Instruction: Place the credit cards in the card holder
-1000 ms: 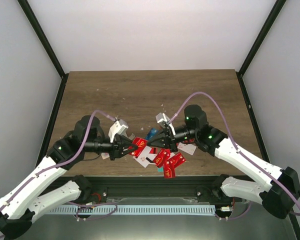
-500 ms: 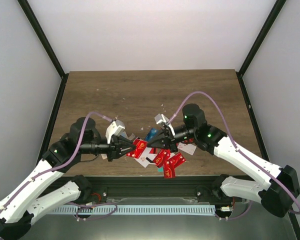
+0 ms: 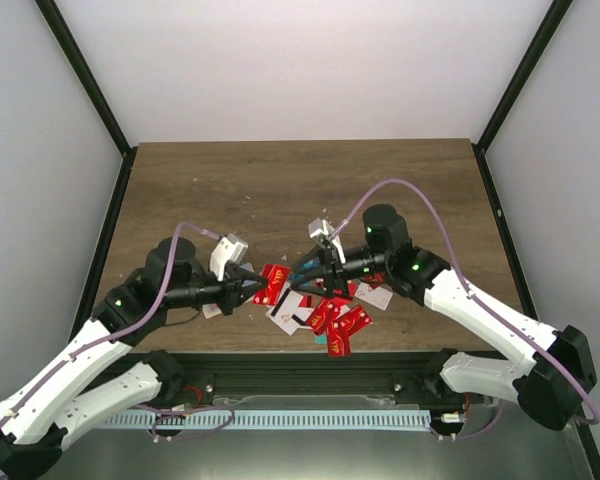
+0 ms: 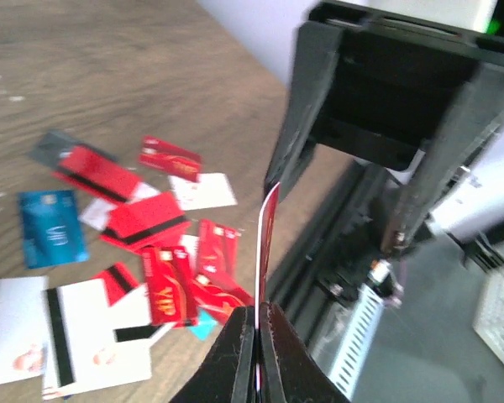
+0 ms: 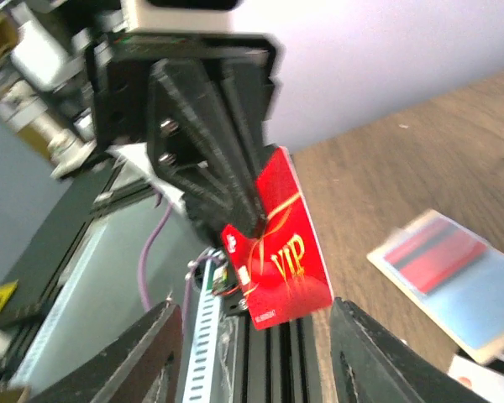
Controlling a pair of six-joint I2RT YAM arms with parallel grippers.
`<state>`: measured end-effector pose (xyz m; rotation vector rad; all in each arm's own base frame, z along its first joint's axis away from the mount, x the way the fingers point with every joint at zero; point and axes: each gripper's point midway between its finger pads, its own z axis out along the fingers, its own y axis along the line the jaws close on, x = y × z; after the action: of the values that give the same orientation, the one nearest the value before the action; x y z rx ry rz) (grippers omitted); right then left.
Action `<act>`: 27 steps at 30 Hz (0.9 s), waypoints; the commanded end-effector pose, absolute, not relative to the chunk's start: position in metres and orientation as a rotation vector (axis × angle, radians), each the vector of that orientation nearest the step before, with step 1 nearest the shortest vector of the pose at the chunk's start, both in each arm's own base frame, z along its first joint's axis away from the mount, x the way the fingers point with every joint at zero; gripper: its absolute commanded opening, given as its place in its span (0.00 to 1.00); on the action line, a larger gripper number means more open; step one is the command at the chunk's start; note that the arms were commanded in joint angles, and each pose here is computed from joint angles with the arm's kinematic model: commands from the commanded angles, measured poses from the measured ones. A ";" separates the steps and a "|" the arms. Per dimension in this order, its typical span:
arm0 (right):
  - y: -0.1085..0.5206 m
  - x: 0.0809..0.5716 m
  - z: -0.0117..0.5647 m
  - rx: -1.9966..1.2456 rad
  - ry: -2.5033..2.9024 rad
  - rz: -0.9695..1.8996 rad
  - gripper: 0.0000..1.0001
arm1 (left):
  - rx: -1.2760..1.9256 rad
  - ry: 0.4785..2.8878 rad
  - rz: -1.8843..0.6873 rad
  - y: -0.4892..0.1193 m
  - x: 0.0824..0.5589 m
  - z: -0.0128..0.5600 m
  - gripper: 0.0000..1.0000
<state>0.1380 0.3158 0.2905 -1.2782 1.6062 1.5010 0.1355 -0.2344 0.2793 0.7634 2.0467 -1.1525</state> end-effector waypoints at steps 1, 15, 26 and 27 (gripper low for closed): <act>0.318 0.193 0.288 -1.027 1.750 1.385 0.52 | 0.359 2.183 -0.905 -0.207 0.191 0.255 0.04; 0.369 0.267 0.188 -0.738 2.195 1.378 0.44 | -0.225 2.537 -0.889 -0.135 0.248 0.132 0.04; 0.398 0.304 0.107 -0.747 2.452 0.956 0.52 | -0.398 2.594 -0.912 -0.117 0.255 0.095 0.04; 0.400 0.303 0.101 -0.760 2.463 0.939 0.52 | -0.408 2.596 -0.909 -0.117 0.255 0.093 0.04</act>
<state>0.2961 0.4020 0.1276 -0.7378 2.3844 1.1079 0.2499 -0.1164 0.0931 -0.3808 2.6249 -0.8753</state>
